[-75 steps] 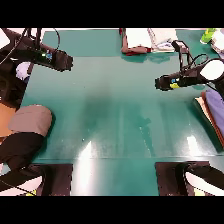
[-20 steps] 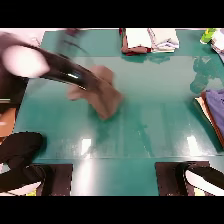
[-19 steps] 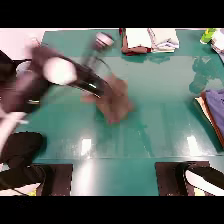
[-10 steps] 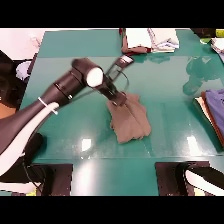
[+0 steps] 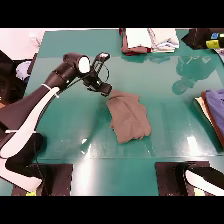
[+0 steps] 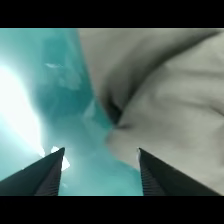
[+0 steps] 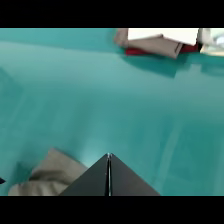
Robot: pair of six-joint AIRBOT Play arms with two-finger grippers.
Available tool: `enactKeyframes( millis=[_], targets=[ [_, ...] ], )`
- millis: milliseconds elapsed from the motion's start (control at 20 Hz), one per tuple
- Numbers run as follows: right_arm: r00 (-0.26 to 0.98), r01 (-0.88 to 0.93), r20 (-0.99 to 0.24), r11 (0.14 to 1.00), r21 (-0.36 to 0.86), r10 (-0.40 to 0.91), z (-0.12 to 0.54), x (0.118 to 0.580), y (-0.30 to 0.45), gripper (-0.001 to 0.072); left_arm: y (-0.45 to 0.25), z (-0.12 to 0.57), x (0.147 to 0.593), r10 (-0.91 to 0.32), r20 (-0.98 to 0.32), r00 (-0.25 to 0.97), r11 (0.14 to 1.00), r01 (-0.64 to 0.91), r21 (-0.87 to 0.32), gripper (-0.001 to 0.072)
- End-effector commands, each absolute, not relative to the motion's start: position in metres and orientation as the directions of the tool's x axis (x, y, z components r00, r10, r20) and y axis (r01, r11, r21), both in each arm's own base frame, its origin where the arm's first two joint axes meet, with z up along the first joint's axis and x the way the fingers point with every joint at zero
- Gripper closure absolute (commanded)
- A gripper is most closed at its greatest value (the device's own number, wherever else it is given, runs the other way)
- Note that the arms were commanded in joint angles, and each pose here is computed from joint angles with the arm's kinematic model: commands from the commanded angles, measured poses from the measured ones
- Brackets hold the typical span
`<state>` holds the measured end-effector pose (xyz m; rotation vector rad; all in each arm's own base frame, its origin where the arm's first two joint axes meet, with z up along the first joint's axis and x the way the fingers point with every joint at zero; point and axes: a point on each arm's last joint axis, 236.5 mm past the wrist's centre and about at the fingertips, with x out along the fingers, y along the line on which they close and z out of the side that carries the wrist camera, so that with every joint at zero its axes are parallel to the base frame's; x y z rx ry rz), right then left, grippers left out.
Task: Fold the shirts.
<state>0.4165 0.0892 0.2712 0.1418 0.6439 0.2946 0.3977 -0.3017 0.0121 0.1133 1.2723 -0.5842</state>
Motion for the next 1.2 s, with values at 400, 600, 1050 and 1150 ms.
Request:
enactKeyframes(
  millis=[400, 600, 1050, 1150],
  targets=[
    [0.582, -0.183, -0.751, 0.95, 0.252, 0.312, 0.178, 0.395, 0.09, 0.0693, -0.321, -0.048, 0.374, -0.438, -0.898, 0.045, 0.81, 0.453, -0.372, 0.019],
    [0.482, -0.154, -0.821, 0.952, 0.264, 0.306, 0.128, 0.369, 0.088, 0.0693, -0.327, -0.044, 0.38, -0.461, -0.885, 0.071, 0.797, 0.471, -0.378, 0.0674],
    [0.06, 0.004, -0.893, 0.894, 0.448, 0.447, 0.005, 0.241, 0.125, 0.0134, -0.295, -0.037, 0.382, -0.323, -0.944, 0.072, 0.81, 0.537, -0.236, 0.0674],
    [0.02, 0.002, -0.875, 0.875, 0.483, 0.483, -0.015, 0.232, 0.148, 0.0135, -0.295, -0.037, 0.381, -0.322, -0.944, 0.07, 0.81, 0.537, -0.236, 0.0674]
  ],
)
